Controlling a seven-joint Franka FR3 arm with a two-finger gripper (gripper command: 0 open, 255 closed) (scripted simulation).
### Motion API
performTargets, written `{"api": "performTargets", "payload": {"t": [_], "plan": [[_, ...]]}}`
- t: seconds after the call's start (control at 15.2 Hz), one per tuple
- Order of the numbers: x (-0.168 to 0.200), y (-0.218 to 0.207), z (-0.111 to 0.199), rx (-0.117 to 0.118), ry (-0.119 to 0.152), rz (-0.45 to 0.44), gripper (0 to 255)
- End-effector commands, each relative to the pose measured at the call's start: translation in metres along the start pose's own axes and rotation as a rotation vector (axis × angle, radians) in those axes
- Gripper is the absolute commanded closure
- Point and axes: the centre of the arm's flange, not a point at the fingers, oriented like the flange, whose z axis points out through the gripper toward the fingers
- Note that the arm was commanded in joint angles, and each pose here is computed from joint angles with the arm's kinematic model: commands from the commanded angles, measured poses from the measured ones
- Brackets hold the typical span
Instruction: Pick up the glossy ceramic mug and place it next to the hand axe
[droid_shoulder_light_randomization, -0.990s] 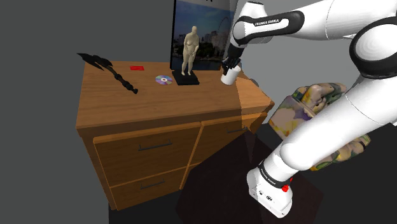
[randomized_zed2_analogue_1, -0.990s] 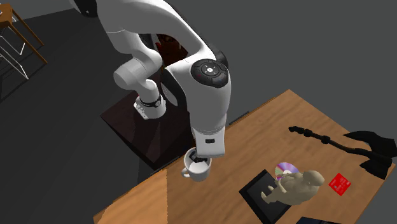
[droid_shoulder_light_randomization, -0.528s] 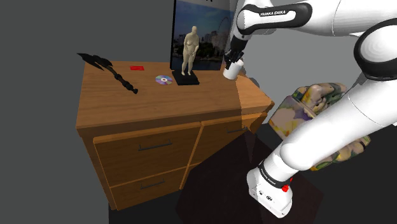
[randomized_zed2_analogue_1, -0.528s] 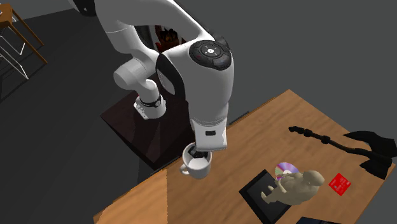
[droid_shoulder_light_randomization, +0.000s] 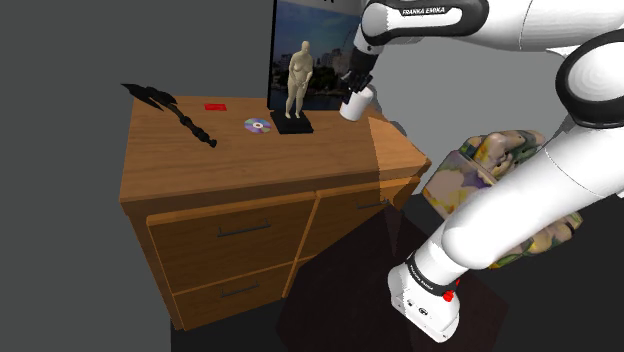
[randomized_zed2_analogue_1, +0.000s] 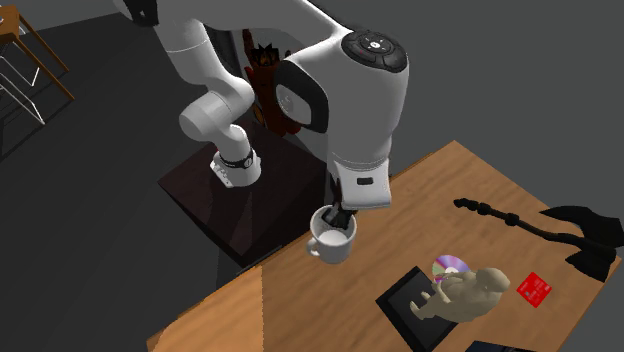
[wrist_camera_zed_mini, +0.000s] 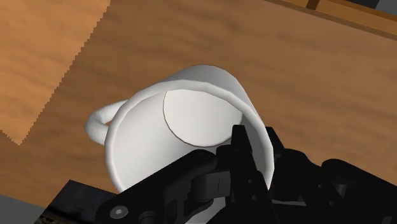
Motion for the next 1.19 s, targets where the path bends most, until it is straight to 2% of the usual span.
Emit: {"api": "performTargets", "payload": {"t": [0.0,1.12], "plan": [[0.005,-0.024,-0.002,0.0,0.0,0.001,255],[0.057,-0.242,-0.012,0.0,0.0,0.001,255]]}}
